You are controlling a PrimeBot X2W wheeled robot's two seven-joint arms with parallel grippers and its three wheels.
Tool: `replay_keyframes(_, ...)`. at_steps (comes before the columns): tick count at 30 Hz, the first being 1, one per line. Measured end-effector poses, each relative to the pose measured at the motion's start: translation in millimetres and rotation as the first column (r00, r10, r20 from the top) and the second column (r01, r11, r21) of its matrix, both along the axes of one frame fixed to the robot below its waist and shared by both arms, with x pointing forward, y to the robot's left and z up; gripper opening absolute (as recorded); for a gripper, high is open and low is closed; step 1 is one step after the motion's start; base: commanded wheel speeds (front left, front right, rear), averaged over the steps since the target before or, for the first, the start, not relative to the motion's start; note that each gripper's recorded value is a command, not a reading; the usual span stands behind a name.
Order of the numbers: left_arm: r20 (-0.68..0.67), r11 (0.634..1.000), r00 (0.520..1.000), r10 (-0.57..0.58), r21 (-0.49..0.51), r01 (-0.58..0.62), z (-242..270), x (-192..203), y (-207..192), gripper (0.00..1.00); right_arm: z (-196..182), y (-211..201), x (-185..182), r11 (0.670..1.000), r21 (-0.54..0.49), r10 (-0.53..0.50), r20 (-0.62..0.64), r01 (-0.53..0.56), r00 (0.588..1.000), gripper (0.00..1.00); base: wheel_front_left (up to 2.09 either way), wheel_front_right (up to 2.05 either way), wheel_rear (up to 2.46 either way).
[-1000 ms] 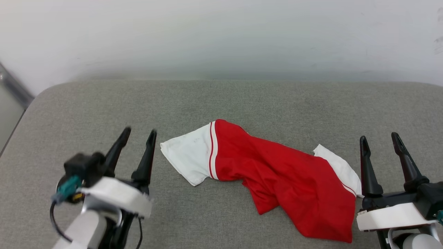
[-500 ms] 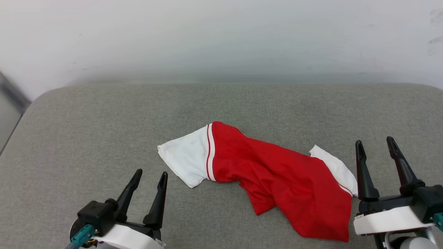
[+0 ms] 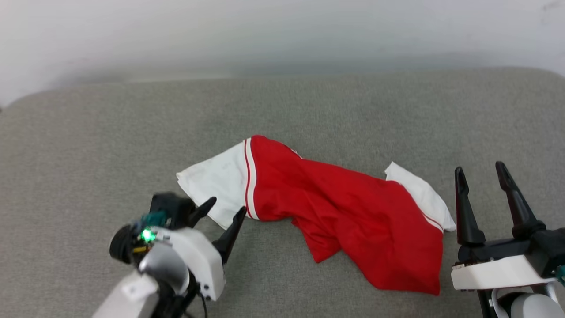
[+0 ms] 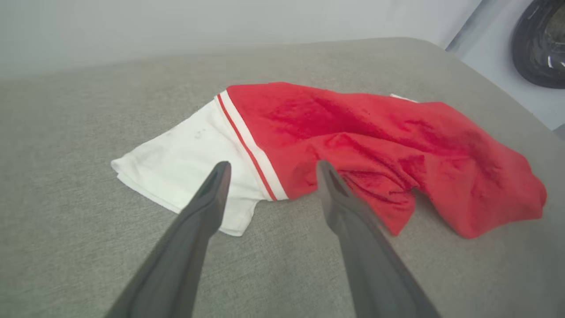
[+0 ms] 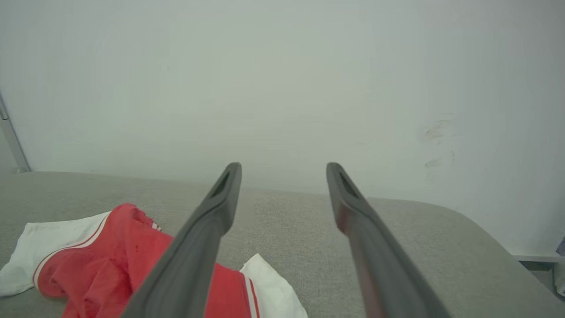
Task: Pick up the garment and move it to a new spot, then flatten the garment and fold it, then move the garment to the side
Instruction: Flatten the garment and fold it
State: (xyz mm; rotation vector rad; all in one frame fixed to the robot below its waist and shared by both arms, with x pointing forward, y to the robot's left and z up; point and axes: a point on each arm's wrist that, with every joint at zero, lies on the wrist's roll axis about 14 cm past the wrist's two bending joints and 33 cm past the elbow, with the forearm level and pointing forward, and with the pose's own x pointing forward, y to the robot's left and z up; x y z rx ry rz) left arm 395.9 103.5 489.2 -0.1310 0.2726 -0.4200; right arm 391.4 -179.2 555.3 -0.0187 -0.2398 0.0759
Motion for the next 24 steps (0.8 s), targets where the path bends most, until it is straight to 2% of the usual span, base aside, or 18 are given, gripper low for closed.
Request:
replay_keyframes(4,-0.178,0.994,0.982,-0.056,0.087,0.073,-25,18,-5,1.0,-8,-1,10,1.0,-0.005,-0.002,-0.019,0.002,1.0,1.0,0.0,0.0,0.0)
replay_keyframes(9,-0.399,0.975,0.914,-0.067,0.168,0.145,-66,30,-1,1.0,-24,-5,19,1.0,-0.01,-0.016,-0.06,0.015,0.998,1.0,0.0,0.0,0.0)
replay_keyframes(19,-0.542,0.935,0.837,-0.078,0.251,0.25,-110,42,-4,1.0,-46,-16,28,0.999,-0.017,-0.046,-0.117,0.044,0.992,1.0,0.0,0.0,0.0)
replay_keyframes(23,-0.591,0.93,0.802,-0.088,0.238,0.278,-120,37,-8,1.0,-50,-16,30,0.999,-0.018,-0.047,-0.128,0.045,0.991,1.0,0.0,0.0,0.0)
replay_keyframes(24,-0.597,0.929,0.797,-0.094,0.235,0.286,-120,36,-9,0.5,-50,-16,31,0.999,-0.017,-0.047,-0.127,0.045,0.991,1.0,0.0,0.0,0.0)
